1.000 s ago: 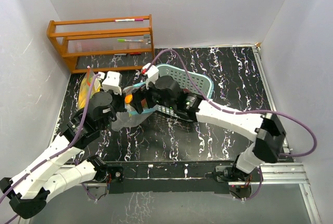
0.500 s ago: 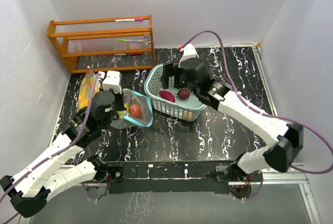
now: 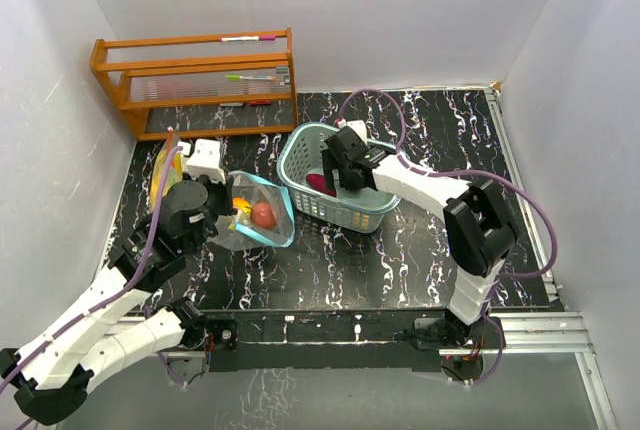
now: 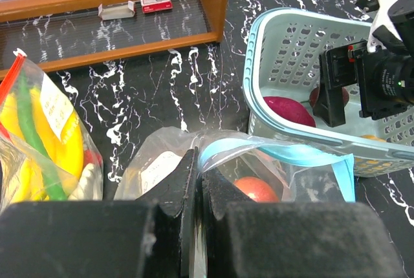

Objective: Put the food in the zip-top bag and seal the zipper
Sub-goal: Pick up the fake fruit from the bin.

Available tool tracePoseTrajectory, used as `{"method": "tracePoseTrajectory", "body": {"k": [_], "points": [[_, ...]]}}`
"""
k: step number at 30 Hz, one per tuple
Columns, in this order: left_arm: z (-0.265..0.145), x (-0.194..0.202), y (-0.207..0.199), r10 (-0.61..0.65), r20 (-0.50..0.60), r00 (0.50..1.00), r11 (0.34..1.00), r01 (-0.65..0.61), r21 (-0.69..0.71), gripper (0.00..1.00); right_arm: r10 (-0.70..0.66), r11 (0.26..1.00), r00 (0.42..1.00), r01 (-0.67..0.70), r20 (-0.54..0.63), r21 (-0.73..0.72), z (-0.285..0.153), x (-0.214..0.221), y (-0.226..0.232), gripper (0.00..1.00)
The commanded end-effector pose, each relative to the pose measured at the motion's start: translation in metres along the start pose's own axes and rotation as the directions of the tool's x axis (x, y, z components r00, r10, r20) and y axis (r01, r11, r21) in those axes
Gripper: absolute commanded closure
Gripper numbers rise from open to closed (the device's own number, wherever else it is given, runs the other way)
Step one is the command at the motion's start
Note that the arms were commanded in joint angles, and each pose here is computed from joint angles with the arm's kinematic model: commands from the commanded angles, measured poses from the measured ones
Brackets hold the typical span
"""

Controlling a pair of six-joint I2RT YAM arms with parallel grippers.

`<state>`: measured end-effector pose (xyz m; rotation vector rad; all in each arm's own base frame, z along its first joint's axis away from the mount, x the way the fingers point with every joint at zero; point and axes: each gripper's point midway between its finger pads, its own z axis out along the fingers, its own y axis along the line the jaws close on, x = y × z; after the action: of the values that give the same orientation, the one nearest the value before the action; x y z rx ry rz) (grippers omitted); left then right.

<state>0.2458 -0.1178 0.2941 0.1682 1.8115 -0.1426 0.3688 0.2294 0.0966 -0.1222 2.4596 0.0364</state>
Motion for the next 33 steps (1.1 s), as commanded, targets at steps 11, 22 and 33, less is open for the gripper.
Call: {"method": "tracePoseTrajectory", "body": {"k": [11,22,33], "points": [[0.001,-0.003,0.001,0.008,0.036,0.999,1.0,-0.008,0.004,1.0,0.102,0.979,0.983,-0.126,0.151,0.158,0.055,-0.004,-0.02,0.06],[0.003,-0.005,-0.001,0.013,0.032,0.999,1.0,-0.013,0.005,1.0,0.107,0.986,0.974,-0.13,0.201,0.107,0.038,-0.013,-0.019,0.66],[0.005,-0.001,0.0,0.024,0.011,1.0,1.0,-0.024,-0.009,1.0,0.144,0.839,0.882,0.133,0.45,-0.528,-0.144,-0.072,0.048,0.74]]}}
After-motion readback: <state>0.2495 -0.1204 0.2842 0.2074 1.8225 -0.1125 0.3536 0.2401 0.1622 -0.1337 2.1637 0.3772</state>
